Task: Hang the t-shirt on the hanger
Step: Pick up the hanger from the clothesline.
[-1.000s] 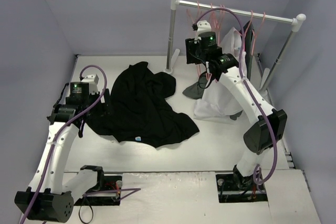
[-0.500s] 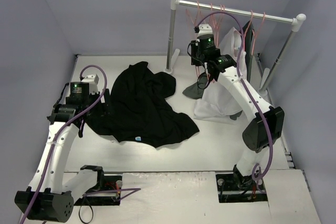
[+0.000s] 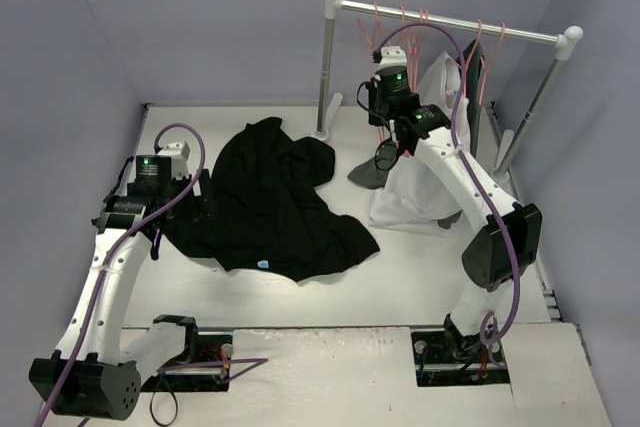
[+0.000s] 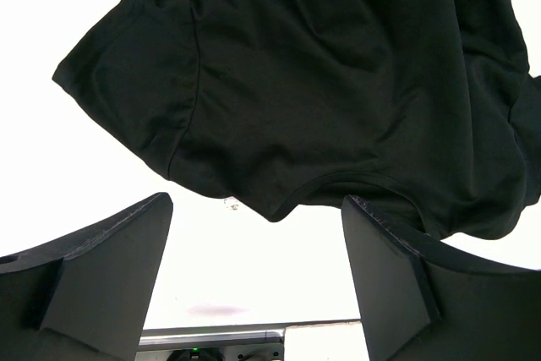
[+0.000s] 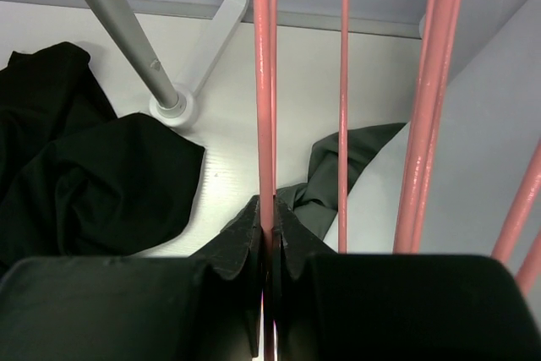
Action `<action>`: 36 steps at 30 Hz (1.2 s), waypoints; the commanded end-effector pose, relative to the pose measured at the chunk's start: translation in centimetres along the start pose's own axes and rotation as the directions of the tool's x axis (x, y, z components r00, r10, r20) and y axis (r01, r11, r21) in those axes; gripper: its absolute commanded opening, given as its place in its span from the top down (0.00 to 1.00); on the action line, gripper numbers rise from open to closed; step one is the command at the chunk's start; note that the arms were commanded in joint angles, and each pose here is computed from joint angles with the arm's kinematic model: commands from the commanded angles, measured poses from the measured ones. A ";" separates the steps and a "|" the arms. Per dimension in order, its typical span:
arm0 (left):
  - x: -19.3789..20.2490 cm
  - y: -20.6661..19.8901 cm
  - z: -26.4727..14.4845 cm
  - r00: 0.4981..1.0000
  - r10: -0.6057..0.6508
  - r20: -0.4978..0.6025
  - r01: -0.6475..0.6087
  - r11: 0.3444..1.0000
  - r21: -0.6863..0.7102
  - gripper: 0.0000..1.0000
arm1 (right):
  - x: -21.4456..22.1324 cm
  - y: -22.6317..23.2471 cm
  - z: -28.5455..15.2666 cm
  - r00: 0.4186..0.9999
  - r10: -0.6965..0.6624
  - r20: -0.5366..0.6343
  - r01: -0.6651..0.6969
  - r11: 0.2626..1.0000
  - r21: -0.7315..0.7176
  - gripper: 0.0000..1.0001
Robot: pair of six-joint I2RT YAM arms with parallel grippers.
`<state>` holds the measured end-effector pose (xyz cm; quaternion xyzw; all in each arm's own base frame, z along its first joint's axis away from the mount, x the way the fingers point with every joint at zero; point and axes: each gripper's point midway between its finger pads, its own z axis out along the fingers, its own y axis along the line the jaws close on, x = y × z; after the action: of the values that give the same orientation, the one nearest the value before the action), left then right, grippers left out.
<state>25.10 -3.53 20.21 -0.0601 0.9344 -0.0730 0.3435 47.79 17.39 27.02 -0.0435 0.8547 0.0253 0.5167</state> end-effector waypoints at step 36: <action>3.4 -5.9 16.6 0.962 -0.061 -0.265 0.053 0.998 -0.036 0.23 | 7.3 3.0 -23.2 0.973 -0.023 0.228 0.134 0.864 -0.486 1.00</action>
<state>28.44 -10.10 6.30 -0.0687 0.9825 -0.0677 0.1595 24.38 17.43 31.66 -0.1975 0.7691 0.2097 0.5705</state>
